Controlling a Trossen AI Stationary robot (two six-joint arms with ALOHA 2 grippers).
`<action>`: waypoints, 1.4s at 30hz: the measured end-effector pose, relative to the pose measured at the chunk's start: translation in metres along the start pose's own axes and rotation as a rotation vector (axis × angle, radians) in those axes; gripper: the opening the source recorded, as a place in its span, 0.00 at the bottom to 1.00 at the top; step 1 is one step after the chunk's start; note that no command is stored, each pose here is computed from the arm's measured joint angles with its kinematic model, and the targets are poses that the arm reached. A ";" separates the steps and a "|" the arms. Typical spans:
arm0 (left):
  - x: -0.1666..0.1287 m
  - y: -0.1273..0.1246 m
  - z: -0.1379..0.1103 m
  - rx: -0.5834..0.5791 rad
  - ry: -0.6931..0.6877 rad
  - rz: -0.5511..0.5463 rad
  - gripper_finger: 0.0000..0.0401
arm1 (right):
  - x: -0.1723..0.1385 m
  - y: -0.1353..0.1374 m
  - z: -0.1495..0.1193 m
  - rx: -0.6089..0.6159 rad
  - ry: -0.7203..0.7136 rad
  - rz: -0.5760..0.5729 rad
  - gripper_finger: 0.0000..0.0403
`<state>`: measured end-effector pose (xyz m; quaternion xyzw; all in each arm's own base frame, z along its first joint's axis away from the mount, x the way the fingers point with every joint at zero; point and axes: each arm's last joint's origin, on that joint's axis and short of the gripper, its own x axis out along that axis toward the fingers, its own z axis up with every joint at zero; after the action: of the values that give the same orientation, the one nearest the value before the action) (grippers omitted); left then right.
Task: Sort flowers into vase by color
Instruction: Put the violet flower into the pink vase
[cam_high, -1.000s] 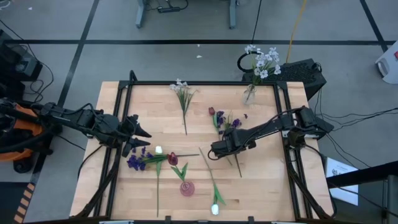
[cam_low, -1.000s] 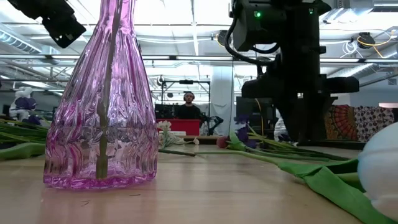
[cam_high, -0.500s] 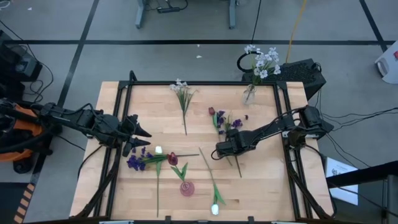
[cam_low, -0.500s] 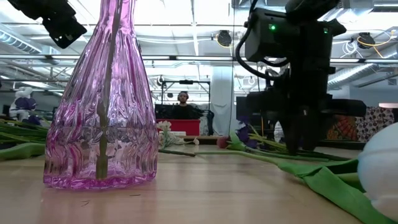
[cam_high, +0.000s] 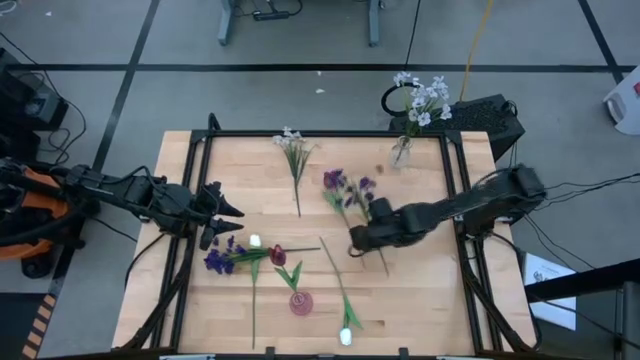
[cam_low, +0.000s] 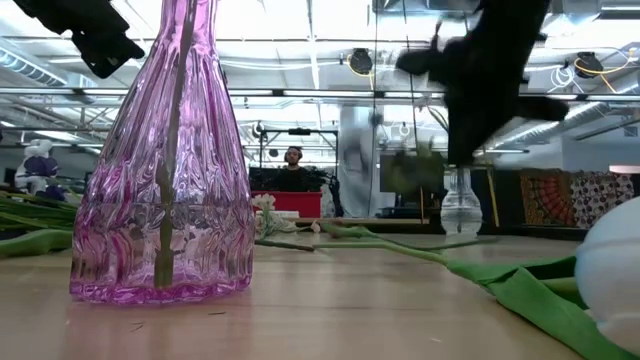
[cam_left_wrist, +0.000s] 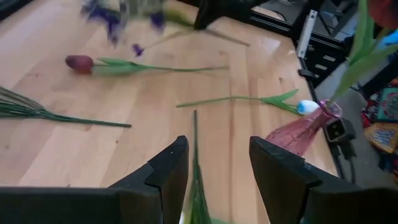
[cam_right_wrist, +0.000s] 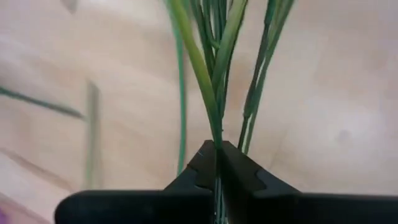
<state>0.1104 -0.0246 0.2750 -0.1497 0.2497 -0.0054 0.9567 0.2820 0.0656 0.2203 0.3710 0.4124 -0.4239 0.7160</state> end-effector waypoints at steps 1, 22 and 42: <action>0.000 0.000 0.000 0.000 -0.004 0.007 0.44 | -0.013 -0.001 -0.001 -0.011 -0.065 0.031 0.01; 0.000 0.001 0.001 0.082 -0.020 0.050 0.44 | -0.120 0.067 -0.047 -0.372 -0.766 0.765 0.00; 0.000 0.001 0.001 0.078 -0.021 0.050 0.44 | -0.047 0.128 -0.099 -0.372 -1.027 1.060 0.00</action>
<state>0.1107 -0.0231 0.2752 -0.1061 0.2431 0.0101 0.9641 0.3575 0.2131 0.2477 0.1487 -0.1415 -0.0661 0.9765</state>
